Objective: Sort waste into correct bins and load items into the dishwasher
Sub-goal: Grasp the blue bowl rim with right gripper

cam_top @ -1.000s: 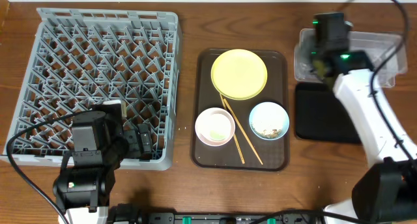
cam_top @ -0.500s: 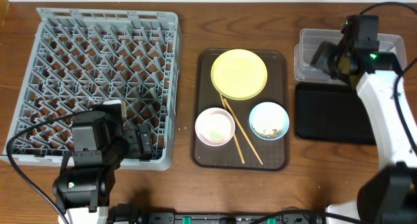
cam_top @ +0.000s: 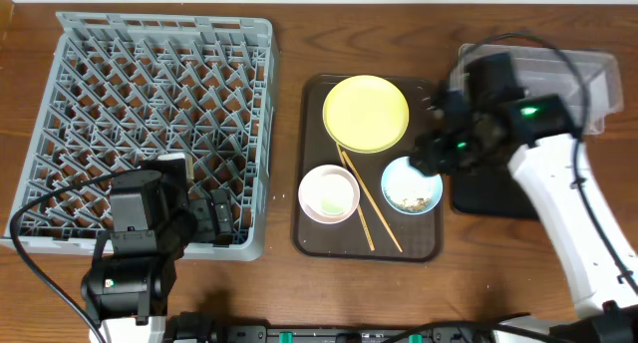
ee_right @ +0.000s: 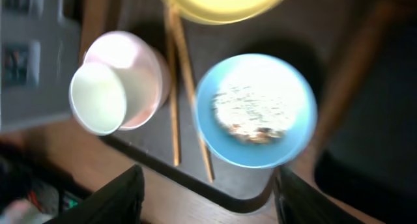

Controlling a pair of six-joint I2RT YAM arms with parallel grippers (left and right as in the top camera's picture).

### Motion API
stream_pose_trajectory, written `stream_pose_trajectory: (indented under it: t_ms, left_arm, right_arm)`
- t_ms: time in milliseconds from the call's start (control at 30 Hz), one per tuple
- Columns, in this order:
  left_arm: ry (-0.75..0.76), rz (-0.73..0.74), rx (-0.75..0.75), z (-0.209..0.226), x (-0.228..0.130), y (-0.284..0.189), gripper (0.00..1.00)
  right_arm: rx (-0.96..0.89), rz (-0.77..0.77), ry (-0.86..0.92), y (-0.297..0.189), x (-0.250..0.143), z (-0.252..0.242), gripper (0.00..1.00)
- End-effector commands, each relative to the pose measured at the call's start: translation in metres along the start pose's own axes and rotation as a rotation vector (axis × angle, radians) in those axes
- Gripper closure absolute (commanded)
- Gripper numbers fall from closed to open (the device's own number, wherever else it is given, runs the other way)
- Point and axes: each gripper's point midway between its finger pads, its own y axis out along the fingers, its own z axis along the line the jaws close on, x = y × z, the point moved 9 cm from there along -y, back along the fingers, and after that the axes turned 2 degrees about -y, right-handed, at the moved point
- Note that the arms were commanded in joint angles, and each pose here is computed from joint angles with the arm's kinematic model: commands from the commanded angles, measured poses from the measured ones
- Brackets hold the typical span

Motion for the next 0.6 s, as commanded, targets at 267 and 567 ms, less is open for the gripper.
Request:
stream_pose_trajectory:
  t_ms: [267, 567]
  left_arm:
    - [-0.005, -0.013, -0.013, -0.002, 0.004, -0.004, 0.06]
    - [-0.005, -0.012, -0.013, -0.002, 0.003, -0.004, 0.06]
  right_arm:
    - [-0.127, 0.029, -0.151, 0.084, -0.032, 0.041, 0.44]
    - [-0.217, -0.025, -0.060, 0.130, -0.059, 0.027, 0.57]
